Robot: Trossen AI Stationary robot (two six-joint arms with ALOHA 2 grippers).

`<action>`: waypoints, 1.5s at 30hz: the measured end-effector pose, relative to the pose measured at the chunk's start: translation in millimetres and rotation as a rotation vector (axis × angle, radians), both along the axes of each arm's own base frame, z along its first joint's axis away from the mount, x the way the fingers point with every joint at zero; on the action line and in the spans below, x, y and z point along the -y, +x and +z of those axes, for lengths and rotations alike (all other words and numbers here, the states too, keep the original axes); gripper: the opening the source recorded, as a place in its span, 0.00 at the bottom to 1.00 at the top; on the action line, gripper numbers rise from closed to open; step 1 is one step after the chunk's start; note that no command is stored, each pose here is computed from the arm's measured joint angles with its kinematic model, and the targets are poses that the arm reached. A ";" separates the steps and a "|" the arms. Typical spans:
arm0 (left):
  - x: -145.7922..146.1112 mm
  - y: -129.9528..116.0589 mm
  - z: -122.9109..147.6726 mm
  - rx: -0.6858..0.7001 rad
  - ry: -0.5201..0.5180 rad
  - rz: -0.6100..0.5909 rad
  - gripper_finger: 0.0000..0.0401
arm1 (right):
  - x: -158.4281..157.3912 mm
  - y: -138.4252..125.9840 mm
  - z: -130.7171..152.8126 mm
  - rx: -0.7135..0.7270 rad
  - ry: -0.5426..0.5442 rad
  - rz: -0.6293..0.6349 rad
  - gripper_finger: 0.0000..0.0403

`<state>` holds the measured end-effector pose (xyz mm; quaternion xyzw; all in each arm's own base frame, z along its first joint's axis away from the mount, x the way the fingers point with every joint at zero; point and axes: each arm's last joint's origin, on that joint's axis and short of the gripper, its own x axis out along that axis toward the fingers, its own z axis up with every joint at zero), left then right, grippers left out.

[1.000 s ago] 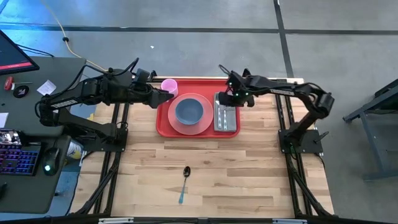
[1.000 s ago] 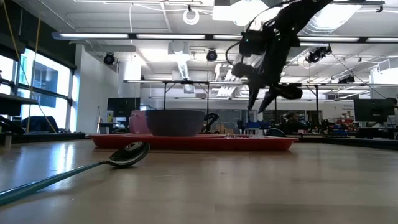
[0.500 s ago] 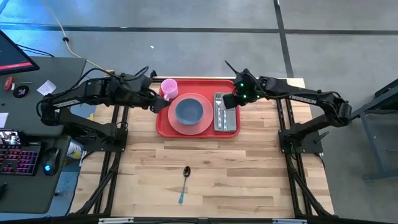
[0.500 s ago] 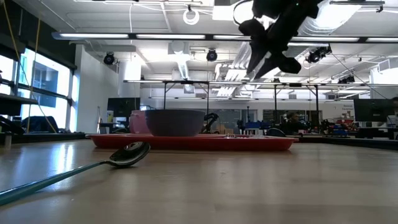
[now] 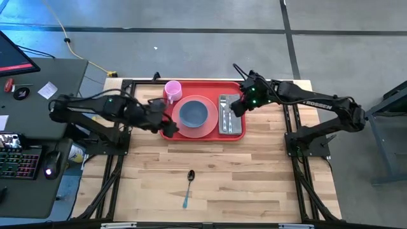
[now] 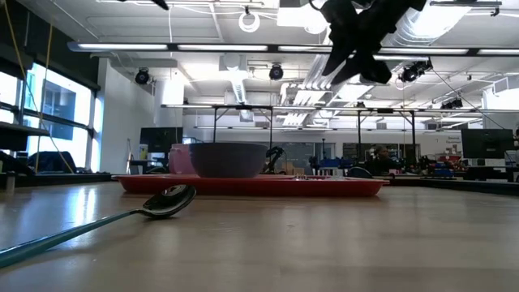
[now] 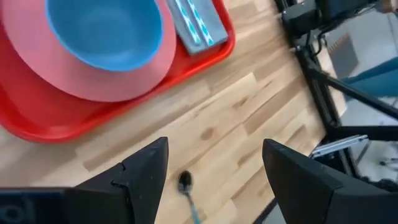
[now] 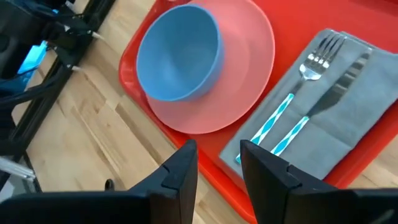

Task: Set up tray
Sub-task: Put the blue spoon on the gray napkin to the right of the blue knife

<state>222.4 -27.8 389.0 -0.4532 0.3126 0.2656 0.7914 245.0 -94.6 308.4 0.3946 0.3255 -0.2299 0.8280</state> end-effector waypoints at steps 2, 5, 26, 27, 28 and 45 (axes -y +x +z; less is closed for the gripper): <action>6.7 4.6 -3.5 -0.014 -0.029 0.011 0.73 | -1.0 -0.8 1.6 0.011 -0.002 0.027 0.28; 17.1 15.1 -14.5 -0.066 -0.059 0.020 0.73 | -2.9 -2.6 4.3 0.029 0.004 0.074 0.28; 67.1 47.7 -56.3 -0.209 -0.233 0.103 0.73 | -29.5 -19.7 21.5 0.080 0.019 0.244 0.28; 68.9 51.9 -57.3 -0.200 -0.251 0.102 0.73 | -31.1 -21.2 23.3 0.087 0.012 0.246 0.28; 69.8 54.0 -59.3 -0.205 -0.262 0.106 0.73 | -32.6 -22.2 24.6 0.091 0.007 0.249 0.28; 86.7 78.4 -89.4 -0.305 -0.344 0.074 0.73 | -55.7 -28.5 30.8 0.085 -0.024 0.278 0.28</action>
